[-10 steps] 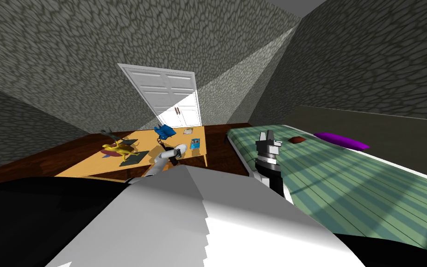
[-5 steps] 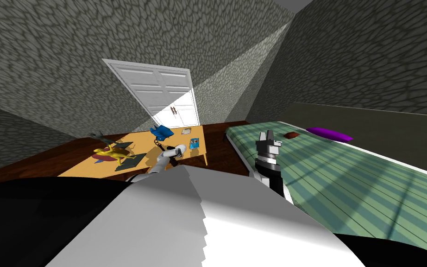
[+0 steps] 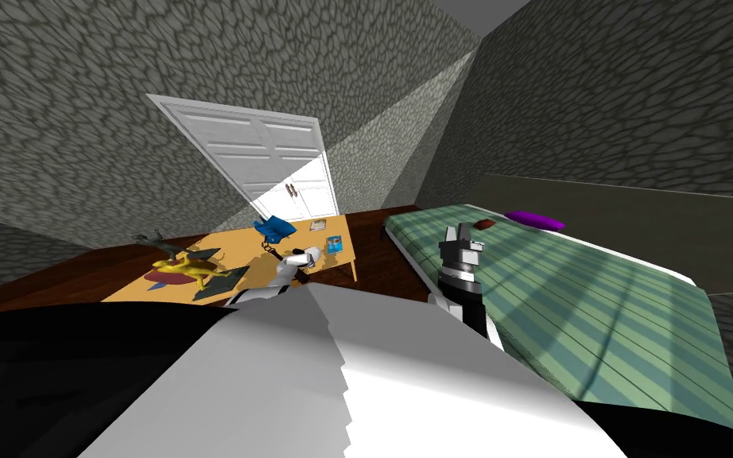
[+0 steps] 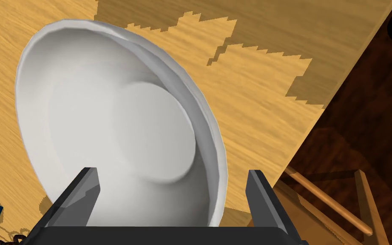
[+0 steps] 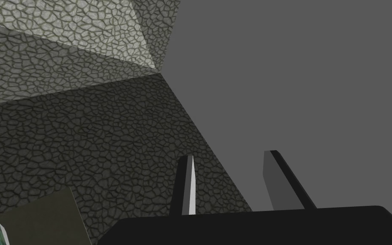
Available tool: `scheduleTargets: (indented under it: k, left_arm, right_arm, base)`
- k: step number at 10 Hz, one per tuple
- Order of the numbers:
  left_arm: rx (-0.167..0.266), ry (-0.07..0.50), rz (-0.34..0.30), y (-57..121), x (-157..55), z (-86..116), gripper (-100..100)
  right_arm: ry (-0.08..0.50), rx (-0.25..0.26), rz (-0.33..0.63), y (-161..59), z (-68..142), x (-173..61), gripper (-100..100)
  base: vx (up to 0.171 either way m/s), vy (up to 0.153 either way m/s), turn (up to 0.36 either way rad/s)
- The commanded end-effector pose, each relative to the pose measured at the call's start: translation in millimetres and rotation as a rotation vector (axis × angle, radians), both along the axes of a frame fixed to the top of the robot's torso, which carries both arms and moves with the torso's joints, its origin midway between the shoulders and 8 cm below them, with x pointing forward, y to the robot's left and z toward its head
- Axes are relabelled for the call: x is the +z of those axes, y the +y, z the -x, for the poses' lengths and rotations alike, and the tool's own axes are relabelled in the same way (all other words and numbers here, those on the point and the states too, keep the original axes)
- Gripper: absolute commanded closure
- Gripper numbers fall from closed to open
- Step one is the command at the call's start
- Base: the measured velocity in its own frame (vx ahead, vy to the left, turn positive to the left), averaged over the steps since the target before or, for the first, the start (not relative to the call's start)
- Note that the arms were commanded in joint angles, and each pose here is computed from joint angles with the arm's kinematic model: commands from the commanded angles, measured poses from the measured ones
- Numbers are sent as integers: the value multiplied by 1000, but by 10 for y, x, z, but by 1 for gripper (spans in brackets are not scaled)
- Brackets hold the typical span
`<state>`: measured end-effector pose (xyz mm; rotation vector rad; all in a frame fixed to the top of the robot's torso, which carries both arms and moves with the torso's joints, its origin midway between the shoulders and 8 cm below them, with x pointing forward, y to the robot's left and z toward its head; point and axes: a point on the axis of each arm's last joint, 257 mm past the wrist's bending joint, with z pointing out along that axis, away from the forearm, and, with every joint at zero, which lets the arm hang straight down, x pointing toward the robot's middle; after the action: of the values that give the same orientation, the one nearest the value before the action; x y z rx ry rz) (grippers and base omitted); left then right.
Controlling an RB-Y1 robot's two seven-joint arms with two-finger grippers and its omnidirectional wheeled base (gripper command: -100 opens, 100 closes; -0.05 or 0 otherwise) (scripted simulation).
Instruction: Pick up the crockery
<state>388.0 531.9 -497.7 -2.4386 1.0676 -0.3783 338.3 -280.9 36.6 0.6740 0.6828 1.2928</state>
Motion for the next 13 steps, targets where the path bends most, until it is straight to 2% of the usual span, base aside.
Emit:
scheduleTargets:
  k: [1,2,4,5,8,9,10,13]
  left_arm:
    - [33,5,5,-30,-35,-36,-100]
    - [31,7,0,-22,-34,-32,-100]
    - [65,-11,7,-106,-24,-203,-100]
    - [69,6,3,-96,-68,-146,-100]
    - [100,4,8,-203,-94,-266,-100]
    - [91,6,6,-178,-81,-243,-100]
    - [94,5,7,-184,-82,-250,100]
    - [94,6,7,-184,-85,-245,100]
  right_arm:
    - [0,0,0,0,0,0,0]
    - [0,0,0,0,0,0,0]
    - [0,0,0,0,0,0,0]
    - [0,0,0,0,0,1,0]
    - [0,0,0,0,0,0,0]
    - [0,0,0,0,0,0,0]
    - [0,0,0,0,0,0,0]
    - [0,0,0,0,0,0,0]
  base:
    - [-99,63,-89]
    - [-80,47,-87]
    - [-99,71,-210]
    - [-105,68,-79]
    - [-103,57,-126]
    - [-54,15,-46]
    - [-9,3,8]
    - [-2,-1,-1]
